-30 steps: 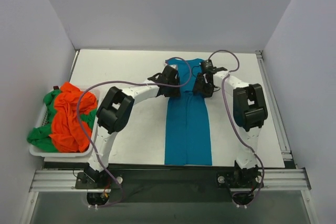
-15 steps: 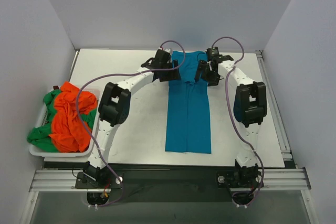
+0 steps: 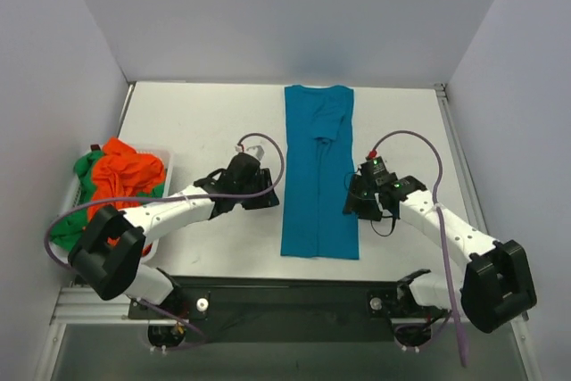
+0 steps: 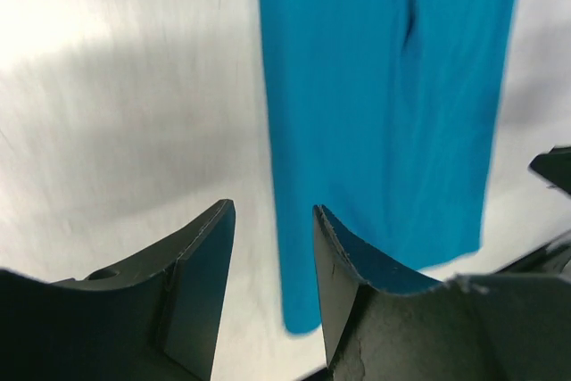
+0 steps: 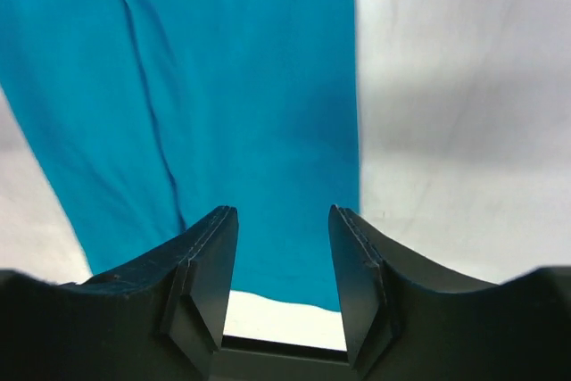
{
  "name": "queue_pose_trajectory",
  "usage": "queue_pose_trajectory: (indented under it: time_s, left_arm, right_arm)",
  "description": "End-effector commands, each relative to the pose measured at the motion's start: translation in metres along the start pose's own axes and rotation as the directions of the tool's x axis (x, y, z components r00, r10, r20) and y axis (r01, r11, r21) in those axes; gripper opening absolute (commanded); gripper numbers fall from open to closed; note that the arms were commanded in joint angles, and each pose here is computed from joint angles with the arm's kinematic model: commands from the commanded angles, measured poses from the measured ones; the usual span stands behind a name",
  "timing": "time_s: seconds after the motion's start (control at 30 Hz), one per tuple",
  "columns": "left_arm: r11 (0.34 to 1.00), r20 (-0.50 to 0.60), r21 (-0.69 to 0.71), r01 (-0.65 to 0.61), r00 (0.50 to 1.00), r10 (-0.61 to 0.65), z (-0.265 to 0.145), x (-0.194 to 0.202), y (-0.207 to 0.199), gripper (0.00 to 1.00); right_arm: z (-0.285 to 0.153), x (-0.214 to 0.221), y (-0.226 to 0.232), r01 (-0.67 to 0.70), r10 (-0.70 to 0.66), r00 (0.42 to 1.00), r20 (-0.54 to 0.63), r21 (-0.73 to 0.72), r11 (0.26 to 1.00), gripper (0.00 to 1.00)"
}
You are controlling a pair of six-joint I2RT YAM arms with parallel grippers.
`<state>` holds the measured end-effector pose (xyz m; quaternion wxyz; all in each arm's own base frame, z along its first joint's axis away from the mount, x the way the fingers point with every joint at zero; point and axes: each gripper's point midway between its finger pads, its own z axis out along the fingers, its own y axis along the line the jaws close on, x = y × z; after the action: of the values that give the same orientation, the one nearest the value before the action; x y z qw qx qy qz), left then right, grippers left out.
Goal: Fold and stack the t-shirts
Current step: Grab the bottom of the folded rectangular tshirt with both arms
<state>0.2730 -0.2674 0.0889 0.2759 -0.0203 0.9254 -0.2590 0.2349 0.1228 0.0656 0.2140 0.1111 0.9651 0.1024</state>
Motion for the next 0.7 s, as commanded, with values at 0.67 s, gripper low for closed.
queue_pose_trajectory:
  time_s: [0.67]
  left_arm:
    - [0.994,-0.144,0.106,0.034,0.989,-0.019,-0.013,0.146,0.006,0.54]
  right_arm:
    - [0.013,0.121,-0.060,-0.166,0.167,0.985,-0.053,0.024,0.986,0.37]
